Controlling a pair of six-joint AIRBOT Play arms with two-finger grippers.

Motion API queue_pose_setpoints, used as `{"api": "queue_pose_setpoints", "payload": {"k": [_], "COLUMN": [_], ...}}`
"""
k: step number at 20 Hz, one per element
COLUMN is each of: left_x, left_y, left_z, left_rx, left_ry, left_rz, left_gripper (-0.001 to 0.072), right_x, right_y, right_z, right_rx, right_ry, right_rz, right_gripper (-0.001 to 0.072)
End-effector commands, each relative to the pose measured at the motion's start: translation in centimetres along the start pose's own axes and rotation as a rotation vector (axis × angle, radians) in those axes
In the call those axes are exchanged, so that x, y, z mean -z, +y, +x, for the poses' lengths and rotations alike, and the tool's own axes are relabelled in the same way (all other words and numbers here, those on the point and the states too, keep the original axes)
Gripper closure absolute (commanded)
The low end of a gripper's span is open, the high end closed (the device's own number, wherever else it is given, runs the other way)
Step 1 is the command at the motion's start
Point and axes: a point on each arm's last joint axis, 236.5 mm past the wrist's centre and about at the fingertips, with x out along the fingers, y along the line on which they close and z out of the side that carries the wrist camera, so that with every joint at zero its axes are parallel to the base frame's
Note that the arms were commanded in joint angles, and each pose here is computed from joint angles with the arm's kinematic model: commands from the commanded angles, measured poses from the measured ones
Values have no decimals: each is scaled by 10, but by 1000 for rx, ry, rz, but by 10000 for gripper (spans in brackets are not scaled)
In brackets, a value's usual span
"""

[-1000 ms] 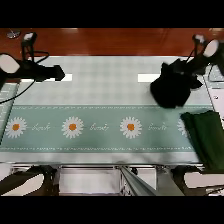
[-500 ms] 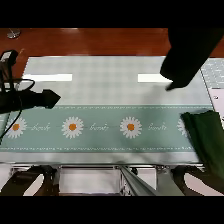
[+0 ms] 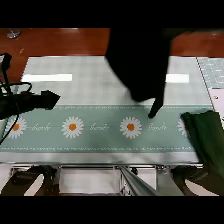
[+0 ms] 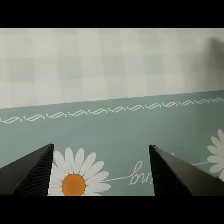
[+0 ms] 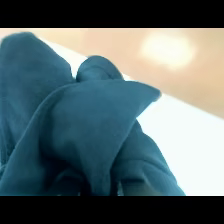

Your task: Fold the shirts.

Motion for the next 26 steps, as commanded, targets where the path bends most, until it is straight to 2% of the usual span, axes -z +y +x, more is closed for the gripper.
{"api": "queue_pose_setpoints", "payload": {"k": [1, 6, 7, 8, 9, 12, 13, 15, 17, 18, 20, 22, 26], "left_x": [-3, -1, 1, 4, 7, 45, 62, 85, 106, 123, 158, 181, 180], "left_y": [0, 2, 3, 5, 7, 16, 22, 33, 49, 45, 17, -3, -20], "left_z": [0, 6, 10, 16, 22, 34, 33, 33, 41, 48, 67, 86, 117], "left_rx": [0, -3, -4, -7, -10, -27, -37, -50, -67, -23, 124, 209, 228], "left_ry": [-16, 3, 17, 39, 63, 249, 332, 435, 467, 488, 516, 496, 372], "left_rz": [0, -5, -9, -14, -20, -28, -42, -67, -174, -267, -415, -550, -596], "left_gripper": [2, 2, 2, 2, 2, 2, 2, 2, 2, 2, 2, 3, 2], "right_x": [85, 189, 197, 198, 189, 152, 143, 146, 188, 219, 276, 322, 381], "right_y": [57, 124, 133, 138, 133, 50, 4, -102, -178, -197, -202, -184, -132], "right_z": [111, 247, 257, 259, 253, 194, 166, 96, 30, 8, -6, -2, 19], "right_rx": [-128, -260, -296, -341, -384, -347, -273, -26, 190, 250, 289, 269, 186], "right_ry": [209, 401, 423, 441, 449, 500, 496, 498, 499, 477, 363, 261, 314], "right_rz": [54, 293, 358, 399, 395, 370, 370, 385, 519, 624, 842, 965, 1045], "right_gripper": [673, 672, 606, 210, 88, 89, 89, 89, 89, 90, 94, 95, 95]}}
